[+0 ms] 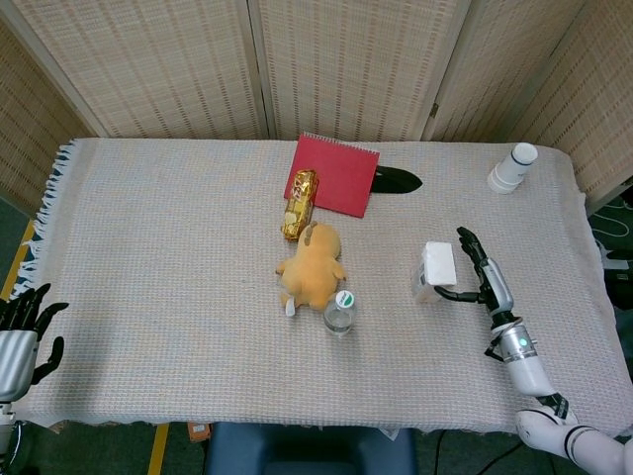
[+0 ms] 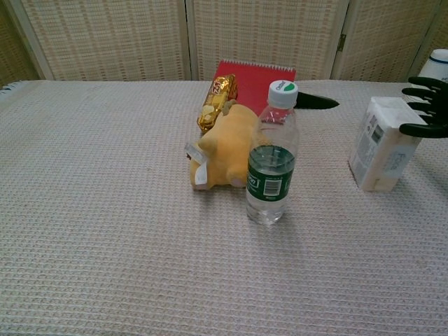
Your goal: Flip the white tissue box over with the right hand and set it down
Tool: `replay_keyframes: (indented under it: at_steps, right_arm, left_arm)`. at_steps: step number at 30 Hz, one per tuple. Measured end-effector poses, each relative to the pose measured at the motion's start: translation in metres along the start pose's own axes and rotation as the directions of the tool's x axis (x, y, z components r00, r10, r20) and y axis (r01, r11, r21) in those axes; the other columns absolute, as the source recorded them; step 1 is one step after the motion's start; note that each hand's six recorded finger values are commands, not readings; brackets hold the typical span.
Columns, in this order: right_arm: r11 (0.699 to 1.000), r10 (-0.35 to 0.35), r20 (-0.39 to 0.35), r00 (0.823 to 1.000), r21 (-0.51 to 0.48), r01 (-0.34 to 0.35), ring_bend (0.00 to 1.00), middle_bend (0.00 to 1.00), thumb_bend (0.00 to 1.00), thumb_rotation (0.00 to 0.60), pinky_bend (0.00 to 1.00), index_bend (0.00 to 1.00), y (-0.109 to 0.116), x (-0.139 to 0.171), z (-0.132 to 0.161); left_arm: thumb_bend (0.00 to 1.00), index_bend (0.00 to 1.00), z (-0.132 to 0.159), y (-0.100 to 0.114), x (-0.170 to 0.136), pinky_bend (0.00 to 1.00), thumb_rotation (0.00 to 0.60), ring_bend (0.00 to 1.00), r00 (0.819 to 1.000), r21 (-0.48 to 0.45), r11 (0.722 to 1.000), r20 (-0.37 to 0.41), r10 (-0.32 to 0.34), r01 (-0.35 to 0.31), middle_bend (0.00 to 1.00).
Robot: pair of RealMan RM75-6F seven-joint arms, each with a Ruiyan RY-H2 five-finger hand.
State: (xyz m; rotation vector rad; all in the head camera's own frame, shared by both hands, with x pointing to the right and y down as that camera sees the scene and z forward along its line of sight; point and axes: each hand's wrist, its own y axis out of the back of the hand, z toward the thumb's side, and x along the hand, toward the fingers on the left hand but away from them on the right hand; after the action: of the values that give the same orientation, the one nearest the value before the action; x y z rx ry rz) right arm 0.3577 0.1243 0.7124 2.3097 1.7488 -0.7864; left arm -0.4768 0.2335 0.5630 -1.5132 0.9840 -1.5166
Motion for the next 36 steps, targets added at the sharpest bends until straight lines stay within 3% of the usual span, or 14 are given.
replay_keyframes:
  at_steps: [9,13,16,19,20,23,26,29,32,36]
  right_arm:
    - [0.987,-0.022,-0.126,0.992,0.153,0.041,0.0,0.0,0.0,0.6,0.0,0.0,0.005,0.011,0.054]
    - [0.94,0.001,-0.14,0.99,0.339,0.047,0.0,0.0,0.0,0.6,0.0,0.0,0.008,0.019,0.08]
    - [0.857,0.025,-0.11,0.994,0.515,0.035,0.0,0.0,0.0,0.6,0.0,0.0,0.008,0.025,0.097]
    - [0.737,0.043,-0.042,0.998,0.676,-0.003,0.0,0.0,0.0,0.6,0.0,0.0,0.007,0.028,0.112]
    - [0.685,0.046,-0.005,0.999,0.728,-0.028,0.0,0.0,0.0,0.6,0.0,0.0,0.007,0.029,0.116]
    - [0.564,0.039,0.104,0.994,0.818,-0.108,0.0,0.0,0.0,0.6,0.0,0.0,0.009,0.03,0.122]
    - [0.479,0.024,0.212,0.977,0.855,-0.198,0.0,0.0,0.0,0.6,0.0,0.0,0.01,0.03,0.124]
    - [0.439,0.012,0.294,0.956,0.857,-0.269,0.0,0.0,0.0,0.6,0.0,0.0,0.01,0.027,0.126]
    - [0.418,0.006,0.34,0.94,0.854,-0.311,0.02,0.01,0.0,0.6,0.0,0.0,0.006,0.019,0.13]
    - [0.403,0.004,0.33,0.944,0.863,-0.304,0.06,0.04,0.0,0.6,0.0,0.03,0.002,0.004,0.133]
  left_arm:
    - [0.51,0.25,-0.001,0.001,-0.001,0.11,0.6,0.0,1.0,-0.003,1.0,-0.004,0.0,0.0,0.0]
    - [0.51,0.25,-0.001,0.001,0.0,0.1,0.6,0.0,1.0,-0.002,1.0,-0.004,-0.003,0.003,0.0]
    - [0.51,0.25,-0.001,0.001,-0.001,0.1,0.6,0.0,1.0,0.003,1.0,-0.008,-0.009,0.009,0.0]
    - [0.51,0.25,-0.001,0.002,-0.001,0.1,0.6,0.0,1.0,0.005,1.0,-0.011,-0.009,0.009,0.0]
    - [0.51,0.25,-0.001,0.002,-0.001,0.1,0.6,0.0,1.0,0.005,1.0,-0.009,-0.007,0.007,0.0]
    - [0.51,0.25,0.0,0.005,-0.002,0.1,0.6,0.0,1.0,0.005,1.0,-0.006,0.002,-0.002,0.0]
    - [0.51,0.25,0.0,0.006,-0.003,0.1,0.6,0.0,1.0,0.004,1.0,-0.008,0.008,-0.008,0.0]
    - [0.51,0.25,-0.002,0.006,-0.002,0.1,0.6,0.0,1.0,0.004,1.0,-0.015,0.006,-0.006,0.0]
    - [0.51,0.25,-0.002,0.006,-0.002,0.1,0.6,0.0,1.0,0.005,1.0,-0.017,0.004,-0.004,0.0]
    - [0.5,0.25,-0.003,0.004,-0.002,0.1,0.6,0.0,1.0,0.007,1.0,-0.017,0.0,0.0,0.0]
